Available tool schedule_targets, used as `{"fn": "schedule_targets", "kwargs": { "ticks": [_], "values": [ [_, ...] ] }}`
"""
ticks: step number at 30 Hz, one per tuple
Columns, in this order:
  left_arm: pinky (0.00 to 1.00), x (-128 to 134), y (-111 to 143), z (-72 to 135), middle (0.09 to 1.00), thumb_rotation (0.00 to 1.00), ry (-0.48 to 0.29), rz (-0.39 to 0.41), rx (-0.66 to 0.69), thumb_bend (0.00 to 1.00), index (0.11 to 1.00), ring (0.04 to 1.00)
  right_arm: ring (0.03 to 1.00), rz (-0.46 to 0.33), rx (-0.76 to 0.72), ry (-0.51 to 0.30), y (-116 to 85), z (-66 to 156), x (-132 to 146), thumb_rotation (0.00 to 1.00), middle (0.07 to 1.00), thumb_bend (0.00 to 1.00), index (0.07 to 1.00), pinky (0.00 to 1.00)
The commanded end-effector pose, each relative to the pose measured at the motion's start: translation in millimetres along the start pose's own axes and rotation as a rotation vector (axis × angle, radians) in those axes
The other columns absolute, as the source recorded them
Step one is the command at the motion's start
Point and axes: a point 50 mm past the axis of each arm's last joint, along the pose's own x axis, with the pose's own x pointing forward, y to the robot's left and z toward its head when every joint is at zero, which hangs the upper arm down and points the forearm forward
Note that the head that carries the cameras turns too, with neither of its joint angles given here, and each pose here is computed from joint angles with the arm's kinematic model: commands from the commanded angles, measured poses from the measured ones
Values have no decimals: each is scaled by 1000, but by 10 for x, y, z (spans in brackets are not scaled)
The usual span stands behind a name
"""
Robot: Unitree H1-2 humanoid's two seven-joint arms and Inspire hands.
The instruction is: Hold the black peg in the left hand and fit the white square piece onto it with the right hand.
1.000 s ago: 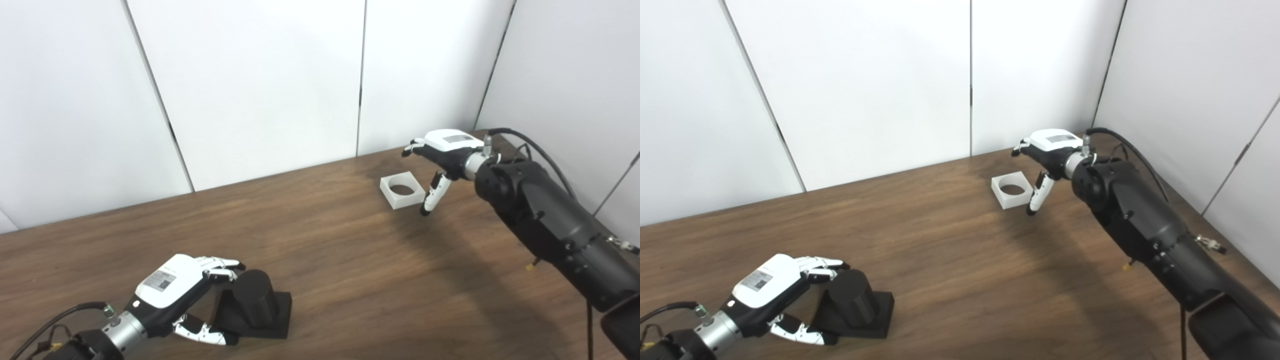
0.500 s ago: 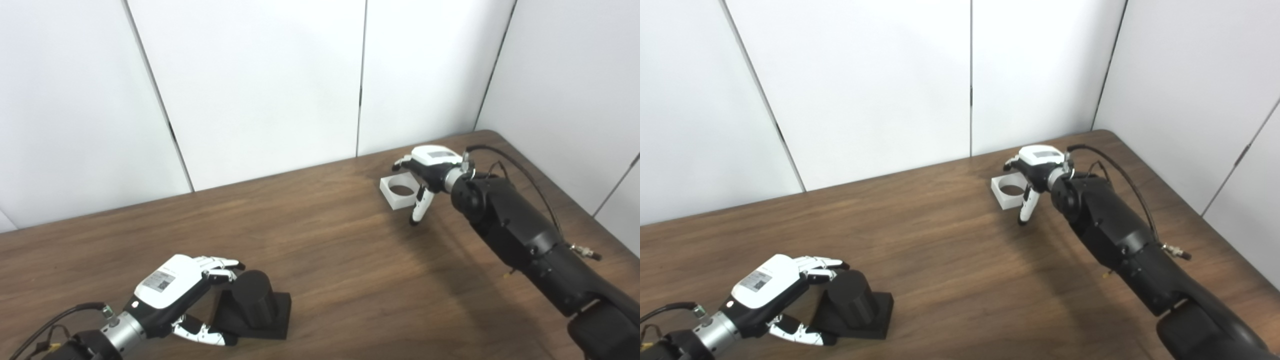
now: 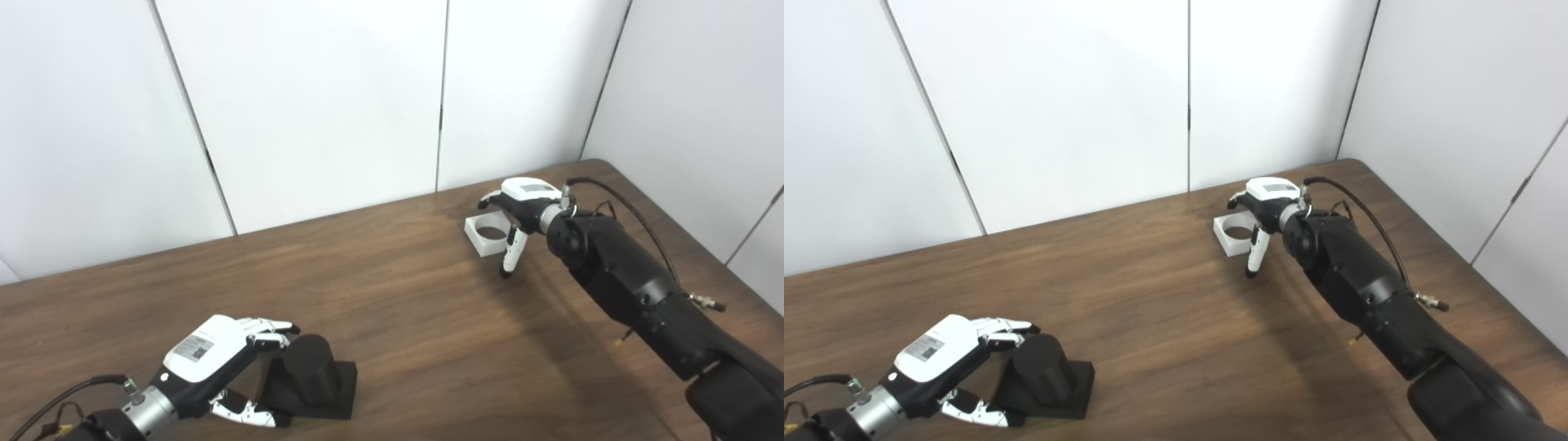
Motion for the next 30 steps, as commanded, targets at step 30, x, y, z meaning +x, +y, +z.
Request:
{"fn": "schedule_targets", "kwargs": {
  "ticks": [30],
  "values": [
    [749, -191, -252, 73, 840, 59, 5, -181, 24, 523, 491, 811, 741, 100, -16, 160, -310, -25, 213, 123, 720, 762, 635, 577]
  ]
}}
